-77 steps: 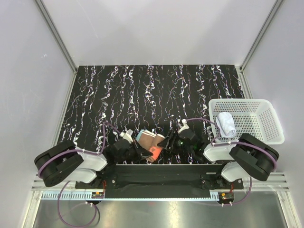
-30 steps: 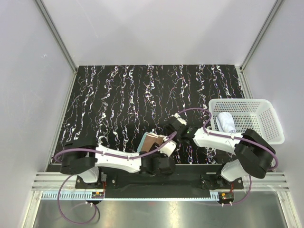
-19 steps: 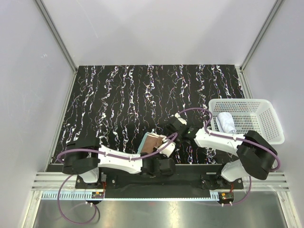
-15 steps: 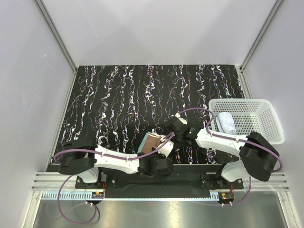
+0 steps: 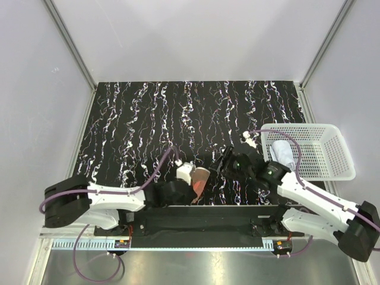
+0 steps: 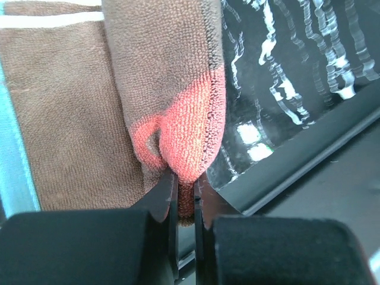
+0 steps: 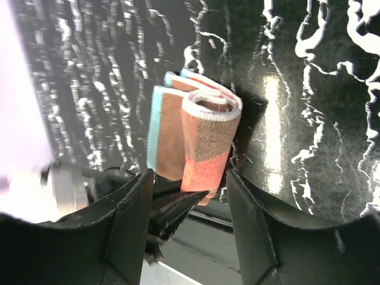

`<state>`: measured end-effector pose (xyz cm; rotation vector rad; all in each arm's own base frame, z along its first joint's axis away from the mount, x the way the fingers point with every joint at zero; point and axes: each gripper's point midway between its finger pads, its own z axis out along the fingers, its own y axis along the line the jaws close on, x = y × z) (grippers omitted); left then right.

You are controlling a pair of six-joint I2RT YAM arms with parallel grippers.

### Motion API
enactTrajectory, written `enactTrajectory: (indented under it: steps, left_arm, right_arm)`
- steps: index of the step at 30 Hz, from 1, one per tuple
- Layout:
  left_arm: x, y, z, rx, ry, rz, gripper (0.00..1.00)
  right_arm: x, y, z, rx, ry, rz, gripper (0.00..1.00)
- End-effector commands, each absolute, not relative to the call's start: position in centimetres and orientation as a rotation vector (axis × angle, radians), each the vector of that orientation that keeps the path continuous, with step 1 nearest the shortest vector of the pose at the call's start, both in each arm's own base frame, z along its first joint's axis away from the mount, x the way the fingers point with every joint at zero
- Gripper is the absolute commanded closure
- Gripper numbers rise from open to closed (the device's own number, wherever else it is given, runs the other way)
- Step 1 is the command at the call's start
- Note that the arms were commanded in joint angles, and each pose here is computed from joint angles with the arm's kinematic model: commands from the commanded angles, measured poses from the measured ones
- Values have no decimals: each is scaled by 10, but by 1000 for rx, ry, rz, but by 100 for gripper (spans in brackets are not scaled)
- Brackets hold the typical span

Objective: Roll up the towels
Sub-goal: Roll the towel

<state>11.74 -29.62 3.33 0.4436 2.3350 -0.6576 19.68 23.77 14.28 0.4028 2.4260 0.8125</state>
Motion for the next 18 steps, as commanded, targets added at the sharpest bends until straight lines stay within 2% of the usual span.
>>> enactTrajectory:
  steps: [1,6,10,18]
  left_arm:
    - [107,-303,40,372,2375,-947,100]
    - [124,-294,52,219,2349,-1112,100]
    - [128,-286,53,138,2342,-1222,100]
    - [127,-275,40,-17,2346,-1406,100]
  right_arm:
    - [192,233,131,388,2397,845,40]
    - [184,256,125,310,2369,1046,39]
    - [181,266,99,302,2383,1109,35]
    - [193,295,88,255,2331,1227,31]
